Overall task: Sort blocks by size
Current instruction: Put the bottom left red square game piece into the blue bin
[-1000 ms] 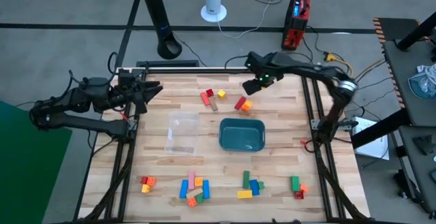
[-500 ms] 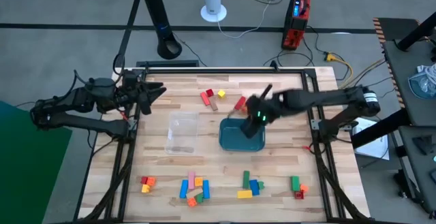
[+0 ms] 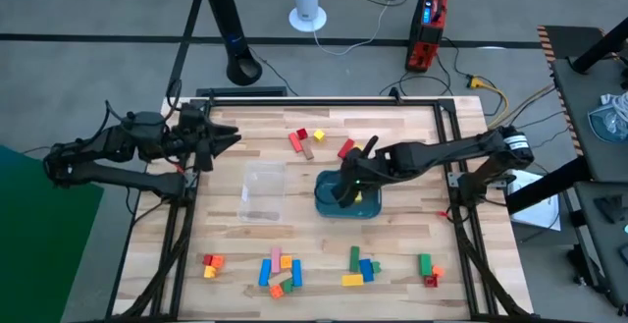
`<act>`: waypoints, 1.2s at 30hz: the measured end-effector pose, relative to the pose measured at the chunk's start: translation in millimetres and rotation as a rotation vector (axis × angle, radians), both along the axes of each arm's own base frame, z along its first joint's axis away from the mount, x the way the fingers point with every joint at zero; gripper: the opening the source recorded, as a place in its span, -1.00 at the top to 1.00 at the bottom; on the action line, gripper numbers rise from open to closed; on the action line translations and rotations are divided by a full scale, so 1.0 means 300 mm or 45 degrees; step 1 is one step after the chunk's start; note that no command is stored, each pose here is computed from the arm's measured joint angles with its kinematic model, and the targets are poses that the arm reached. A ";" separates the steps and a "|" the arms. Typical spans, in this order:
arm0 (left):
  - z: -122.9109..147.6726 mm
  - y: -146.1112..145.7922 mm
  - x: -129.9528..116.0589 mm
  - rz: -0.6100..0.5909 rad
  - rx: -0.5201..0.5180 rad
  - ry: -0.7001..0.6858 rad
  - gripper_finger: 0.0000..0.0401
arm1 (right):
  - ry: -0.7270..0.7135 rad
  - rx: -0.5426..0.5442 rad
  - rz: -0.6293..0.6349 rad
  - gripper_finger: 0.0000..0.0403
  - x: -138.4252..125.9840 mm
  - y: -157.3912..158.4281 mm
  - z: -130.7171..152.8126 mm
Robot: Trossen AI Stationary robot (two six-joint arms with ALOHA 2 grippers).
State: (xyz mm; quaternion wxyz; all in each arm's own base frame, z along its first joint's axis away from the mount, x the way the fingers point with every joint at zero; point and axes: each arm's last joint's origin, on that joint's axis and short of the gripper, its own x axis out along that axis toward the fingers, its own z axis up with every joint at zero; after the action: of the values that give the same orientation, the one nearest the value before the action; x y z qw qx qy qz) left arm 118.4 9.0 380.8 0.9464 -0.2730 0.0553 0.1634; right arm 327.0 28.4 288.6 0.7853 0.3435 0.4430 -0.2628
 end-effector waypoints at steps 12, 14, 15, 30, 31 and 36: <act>-0.005 -0.063 0.105 -0.255 -0.462 -0.067 0.23 | 0.061 -0.268 0.063 -0.09 -0.158 -0.033 0.119; -0.012 -0.095 0.149 -0.279 -0.516 -0.063 0.23 | 0.051 -0.270 0.067 -0.10 -0.175 -0.033 0.128; -0.018 -0.109 0.165 -0.284 -0.547 -0.053 0.23 | 0.043 -0.269 0.071 -0.10 -0.185 -0.031 0.132; -0.124 -0.303 0.232 -0.257 -1.157 0.581 0.23 | -0.040 -0.338 0.187 -0.09 -0.306 -0.040 0.185; -0.126 -0.318 0.220 -0.231 -1.191 0.688 0.23 | -0.040 -0.342 0.189 -0.10 -0.310 -0.040 0.187; -0.121 -0.388 0.171 -0.057 -1.252 1.082 0.23 | -0.054 -0.376 0.196 -0.09 -0.310 -0.043 0.192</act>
State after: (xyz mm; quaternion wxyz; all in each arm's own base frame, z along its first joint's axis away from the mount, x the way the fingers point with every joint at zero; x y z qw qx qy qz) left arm 169.7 -107.4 344.6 0.6099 -0.5848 0.4988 0.1931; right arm 233.9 15.6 346.2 0.8541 0.1950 0.4081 -0.2568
